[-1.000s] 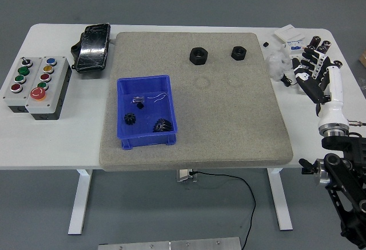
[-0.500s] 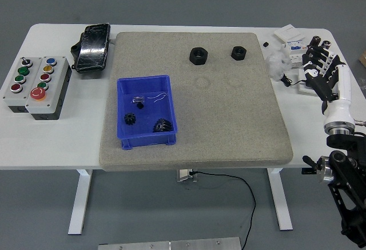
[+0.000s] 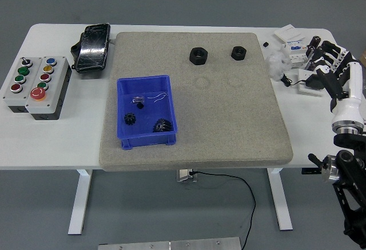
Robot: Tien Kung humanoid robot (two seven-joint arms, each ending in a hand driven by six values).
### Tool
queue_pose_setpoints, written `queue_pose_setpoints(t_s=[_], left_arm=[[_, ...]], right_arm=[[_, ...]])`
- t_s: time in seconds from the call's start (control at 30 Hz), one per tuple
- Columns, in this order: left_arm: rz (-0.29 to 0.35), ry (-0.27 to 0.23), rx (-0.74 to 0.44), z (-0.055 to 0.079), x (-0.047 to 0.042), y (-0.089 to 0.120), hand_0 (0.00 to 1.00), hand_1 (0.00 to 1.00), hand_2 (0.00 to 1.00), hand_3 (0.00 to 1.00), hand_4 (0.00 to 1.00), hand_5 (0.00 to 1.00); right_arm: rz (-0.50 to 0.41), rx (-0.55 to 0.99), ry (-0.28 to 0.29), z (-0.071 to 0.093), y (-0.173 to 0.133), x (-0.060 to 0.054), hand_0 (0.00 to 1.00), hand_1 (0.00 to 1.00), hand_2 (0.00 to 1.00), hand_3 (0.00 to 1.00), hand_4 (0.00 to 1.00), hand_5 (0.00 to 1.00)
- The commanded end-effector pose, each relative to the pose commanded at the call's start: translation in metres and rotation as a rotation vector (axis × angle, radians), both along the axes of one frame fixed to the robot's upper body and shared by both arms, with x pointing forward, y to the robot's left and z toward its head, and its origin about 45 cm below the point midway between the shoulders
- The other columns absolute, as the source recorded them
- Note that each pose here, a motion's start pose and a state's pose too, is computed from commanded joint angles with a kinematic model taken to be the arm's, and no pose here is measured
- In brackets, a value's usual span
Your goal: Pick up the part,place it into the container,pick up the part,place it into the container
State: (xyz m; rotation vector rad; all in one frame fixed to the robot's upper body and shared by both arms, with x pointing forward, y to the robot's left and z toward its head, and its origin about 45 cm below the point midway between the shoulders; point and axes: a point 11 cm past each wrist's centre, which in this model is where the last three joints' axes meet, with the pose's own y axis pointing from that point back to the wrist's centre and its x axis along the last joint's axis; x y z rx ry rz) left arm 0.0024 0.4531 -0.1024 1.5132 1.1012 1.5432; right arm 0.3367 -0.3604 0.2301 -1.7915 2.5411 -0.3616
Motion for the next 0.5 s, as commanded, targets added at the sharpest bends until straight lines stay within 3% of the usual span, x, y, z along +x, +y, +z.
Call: queue_pose_setpoints(t_s=[0.5], left_arm=[[-0.004, -0.009, -0.010, -0.0021, 0.0050, -0.0060, 0.664, 0.629, 0.551, 0.603, 0.700, 0.367]], right_arm=[[0.005, 0.043, -0.004, -0.0009, -0.0004, 0.0010, 0.693, 0.715, 0.731, 0.684, 0.789, 0.430]])
